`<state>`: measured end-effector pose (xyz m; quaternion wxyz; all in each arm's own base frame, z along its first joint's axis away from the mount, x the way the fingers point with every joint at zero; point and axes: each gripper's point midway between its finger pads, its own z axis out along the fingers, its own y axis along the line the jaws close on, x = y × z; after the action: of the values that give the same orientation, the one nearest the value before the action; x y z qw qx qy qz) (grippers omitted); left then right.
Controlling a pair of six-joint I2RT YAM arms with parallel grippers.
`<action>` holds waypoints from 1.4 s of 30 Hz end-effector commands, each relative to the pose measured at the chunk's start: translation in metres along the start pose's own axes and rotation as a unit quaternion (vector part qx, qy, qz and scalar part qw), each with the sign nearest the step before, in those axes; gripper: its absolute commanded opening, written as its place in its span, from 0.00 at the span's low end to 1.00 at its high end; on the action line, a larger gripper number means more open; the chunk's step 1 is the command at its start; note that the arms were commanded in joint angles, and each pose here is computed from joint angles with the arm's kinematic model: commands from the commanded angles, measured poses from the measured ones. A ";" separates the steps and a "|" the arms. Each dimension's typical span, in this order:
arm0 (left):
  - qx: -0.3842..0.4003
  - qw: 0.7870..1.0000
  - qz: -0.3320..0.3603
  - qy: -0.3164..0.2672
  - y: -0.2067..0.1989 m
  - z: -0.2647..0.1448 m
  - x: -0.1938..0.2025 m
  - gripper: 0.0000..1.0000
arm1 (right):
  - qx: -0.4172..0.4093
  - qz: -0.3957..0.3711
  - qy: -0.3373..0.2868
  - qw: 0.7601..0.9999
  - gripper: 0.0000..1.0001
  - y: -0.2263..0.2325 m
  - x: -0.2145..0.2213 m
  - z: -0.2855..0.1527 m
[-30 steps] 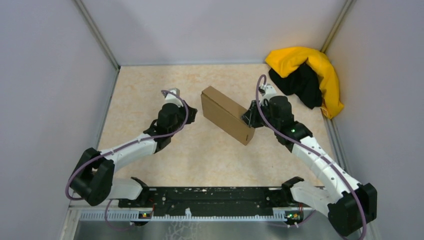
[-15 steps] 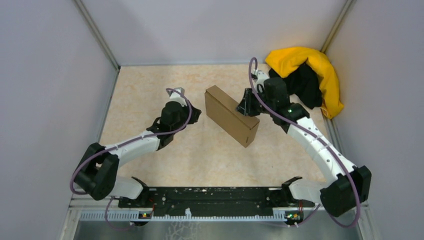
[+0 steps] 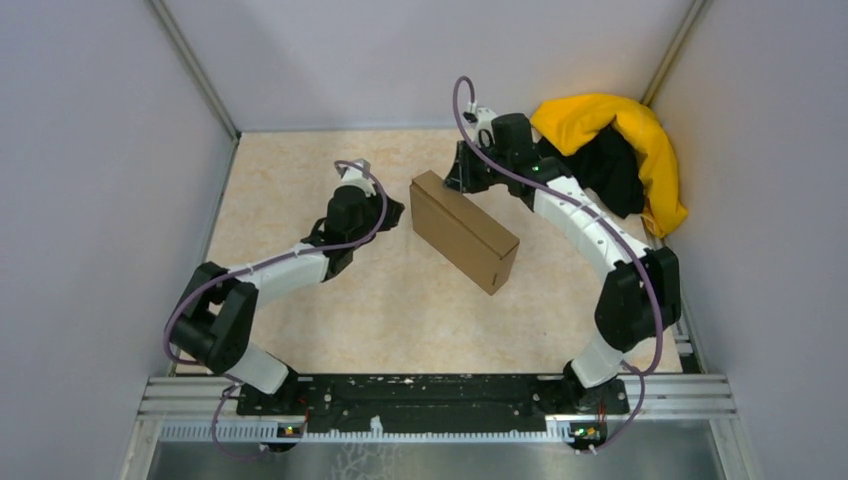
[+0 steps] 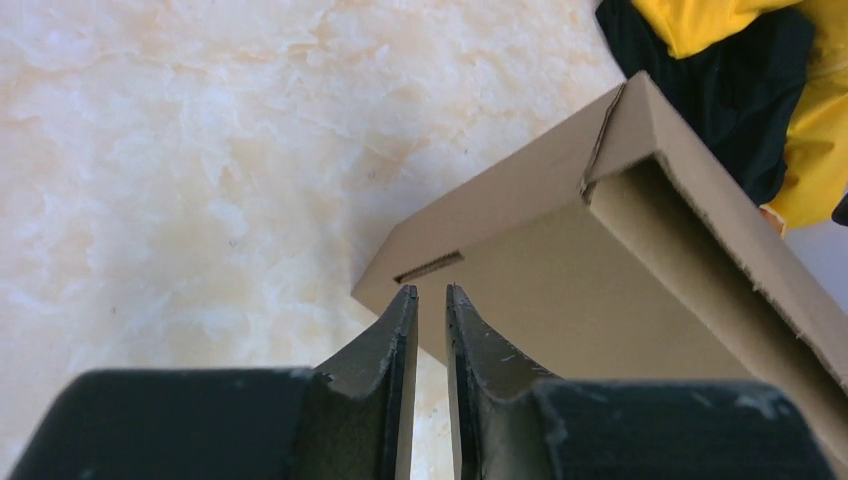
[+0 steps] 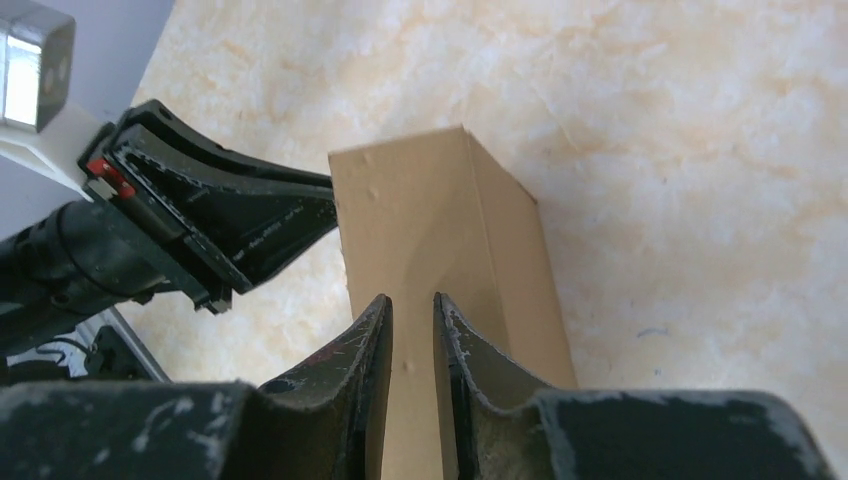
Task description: Fold the paper box
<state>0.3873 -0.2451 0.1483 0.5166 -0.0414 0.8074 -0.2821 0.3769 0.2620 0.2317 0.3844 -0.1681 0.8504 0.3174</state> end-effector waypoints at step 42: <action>0.061 0.998 0.004 -0.006 -0.045 -0.021 -0.051 0.36 | -0.062 -0.114 -0.109 0.986 0.32 0.077 -0.054 -0.071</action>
<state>0.3929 -0.2605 0.1969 0.5190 -0.0214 0.7876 -0.3315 0.3547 0.2884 0.2977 0.4644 -0.2465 0.7744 0.3520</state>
